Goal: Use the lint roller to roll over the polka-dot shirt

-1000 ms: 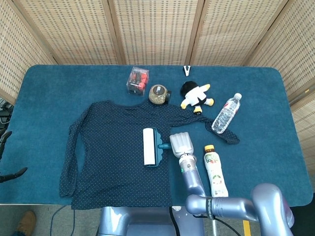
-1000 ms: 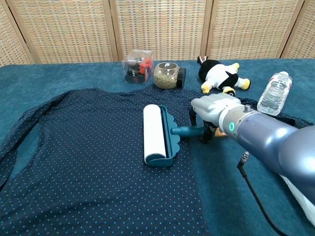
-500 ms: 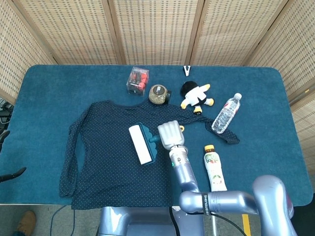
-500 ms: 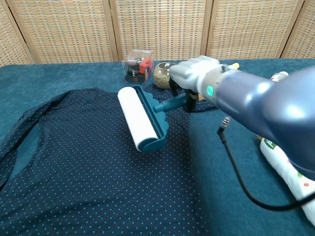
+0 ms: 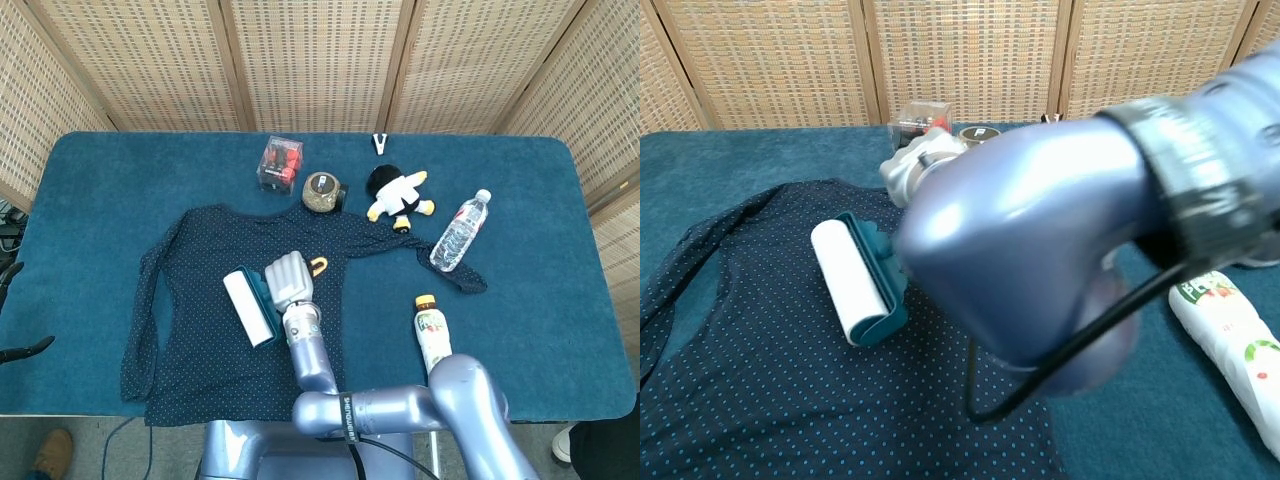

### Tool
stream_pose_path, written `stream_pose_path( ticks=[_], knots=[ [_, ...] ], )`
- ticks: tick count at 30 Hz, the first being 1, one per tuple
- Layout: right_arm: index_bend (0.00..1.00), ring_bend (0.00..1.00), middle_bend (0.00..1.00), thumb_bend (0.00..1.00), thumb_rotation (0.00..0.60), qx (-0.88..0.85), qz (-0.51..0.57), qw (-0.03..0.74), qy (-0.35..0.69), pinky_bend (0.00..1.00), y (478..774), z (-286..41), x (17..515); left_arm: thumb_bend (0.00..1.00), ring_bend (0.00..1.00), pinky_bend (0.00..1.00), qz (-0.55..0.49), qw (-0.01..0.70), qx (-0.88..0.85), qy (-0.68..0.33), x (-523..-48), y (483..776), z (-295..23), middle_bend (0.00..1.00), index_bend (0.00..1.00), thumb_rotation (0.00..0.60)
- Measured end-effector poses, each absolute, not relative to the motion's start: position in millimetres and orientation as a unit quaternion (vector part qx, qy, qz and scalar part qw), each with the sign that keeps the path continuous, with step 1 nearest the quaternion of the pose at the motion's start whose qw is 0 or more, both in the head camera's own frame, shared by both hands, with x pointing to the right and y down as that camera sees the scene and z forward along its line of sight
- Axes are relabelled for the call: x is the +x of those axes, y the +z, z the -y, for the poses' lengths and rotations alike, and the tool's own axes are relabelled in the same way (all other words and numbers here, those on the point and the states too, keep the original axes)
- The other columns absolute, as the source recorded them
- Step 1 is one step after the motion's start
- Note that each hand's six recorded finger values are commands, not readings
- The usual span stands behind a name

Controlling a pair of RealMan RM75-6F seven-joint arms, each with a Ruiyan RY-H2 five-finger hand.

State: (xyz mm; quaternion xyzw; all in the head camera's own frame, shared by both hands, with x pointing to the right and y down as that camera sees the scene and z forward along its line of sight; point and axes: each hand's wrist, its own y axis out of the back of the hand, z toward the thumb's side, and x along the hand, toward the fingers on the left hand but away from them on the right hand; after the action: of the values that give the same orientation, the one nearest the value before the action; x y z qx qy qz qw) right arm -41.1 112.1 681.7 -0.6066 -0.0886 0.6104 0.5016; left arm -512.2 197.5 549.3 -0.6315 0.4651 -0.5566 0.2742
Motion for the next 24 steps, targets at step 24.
stream_pose_path(
  ticks=[24],
  knots=[
    [0.74, 1.0, 1.0, 0.86, 0.6, -0.502, 0.071, 0.545, 0.667, 1.0, 720.0, -83.5, 41.4, 0.0, 0.0, 0.0, -0.465, 0.277, -0.624, -0.564, -513.1, 551.7, -195.3, 0.0, 0.0, 0.6]
  ],
)
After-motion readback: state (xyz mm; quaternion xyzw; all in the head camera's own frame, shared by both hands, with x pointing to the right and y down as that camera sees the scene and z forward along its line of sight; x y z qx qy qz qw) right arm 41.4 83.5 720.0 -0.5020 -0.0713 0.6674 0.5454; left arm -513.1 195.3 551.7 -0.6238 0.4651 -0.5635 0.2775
